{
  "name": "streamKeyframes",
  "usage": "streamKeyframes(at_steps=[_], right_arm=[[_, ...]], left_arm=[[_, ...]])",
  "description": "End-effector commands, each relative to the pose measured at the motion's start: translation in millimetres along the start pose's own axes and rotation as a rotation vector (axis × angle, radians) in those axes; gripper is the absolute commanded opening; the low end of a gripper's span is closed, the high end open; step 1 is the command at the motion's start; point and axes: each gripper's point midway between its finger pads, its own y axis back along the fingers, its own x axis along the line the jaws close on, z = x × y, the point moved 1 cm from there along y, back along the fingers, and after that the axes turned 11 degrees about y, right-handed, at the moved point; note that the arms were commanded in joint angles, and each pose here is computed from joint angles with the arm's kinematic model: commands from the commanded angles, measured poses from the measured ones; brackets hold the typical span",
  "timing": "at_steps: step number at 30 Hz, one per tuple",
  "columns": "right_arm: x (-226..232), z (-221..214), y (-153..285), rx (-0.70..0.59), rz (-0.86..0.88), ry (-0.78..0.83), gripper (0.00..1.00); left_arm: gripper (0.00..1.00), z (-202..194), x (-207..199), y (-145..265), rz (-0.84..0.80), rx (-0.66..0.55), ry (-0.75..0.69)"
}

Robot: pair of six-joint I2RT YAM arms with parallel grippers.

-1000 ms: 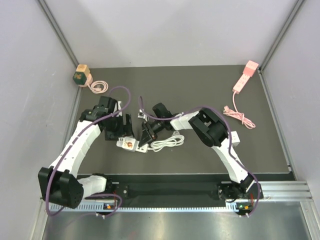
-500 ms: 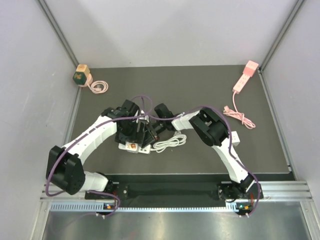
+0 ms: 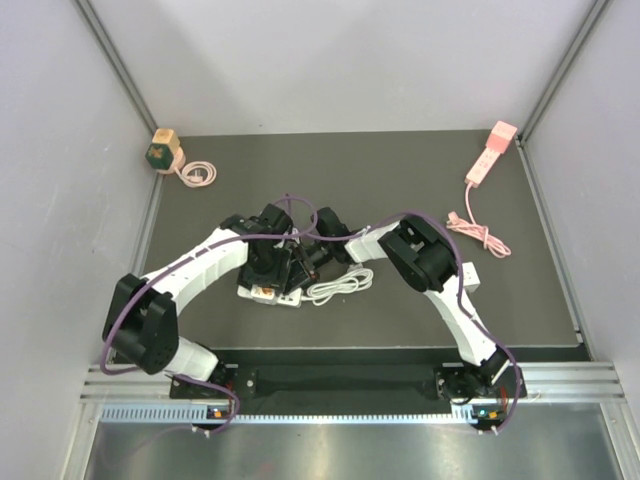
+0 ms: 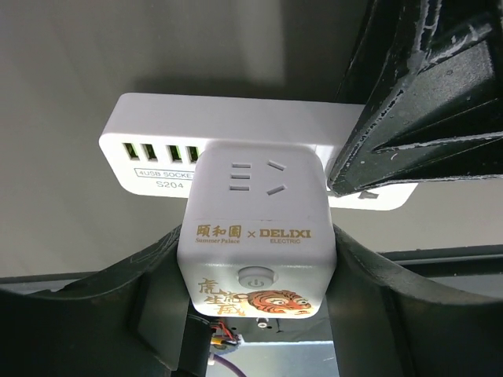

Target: Pull the plug off the socket

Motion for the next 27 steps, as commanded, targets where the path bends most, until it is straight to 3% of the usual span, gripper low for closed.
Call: streamKeyframes(at_steps=[1,11,14,19,27], right_arm=[[-34,-12,0,-0.007,-0.093,-0.007,0.0],[-61,-33,-6,0.024,-0.224,-0.062,0.0],[-63,-35,-6,0.023,-0.217,-0.079,0.0],[-65,-28,-5,0.029,-0.276,-0.06,0.0],[-70,-19,-15,0.031,-0.377,-0.06,0.0]], left_arm=[[0.0,26,1,24,-0.006,-0.156,0.056],[0.0,38,-11,66,-0.313,-0.241,0.21],[0.0,38,-1,68,-0.264,-0.265,0.199],[0.0,38,27,71,0.021,-0.338,0.164],[0.0,32,-5,69,-0.035,-0.308,0.127]])
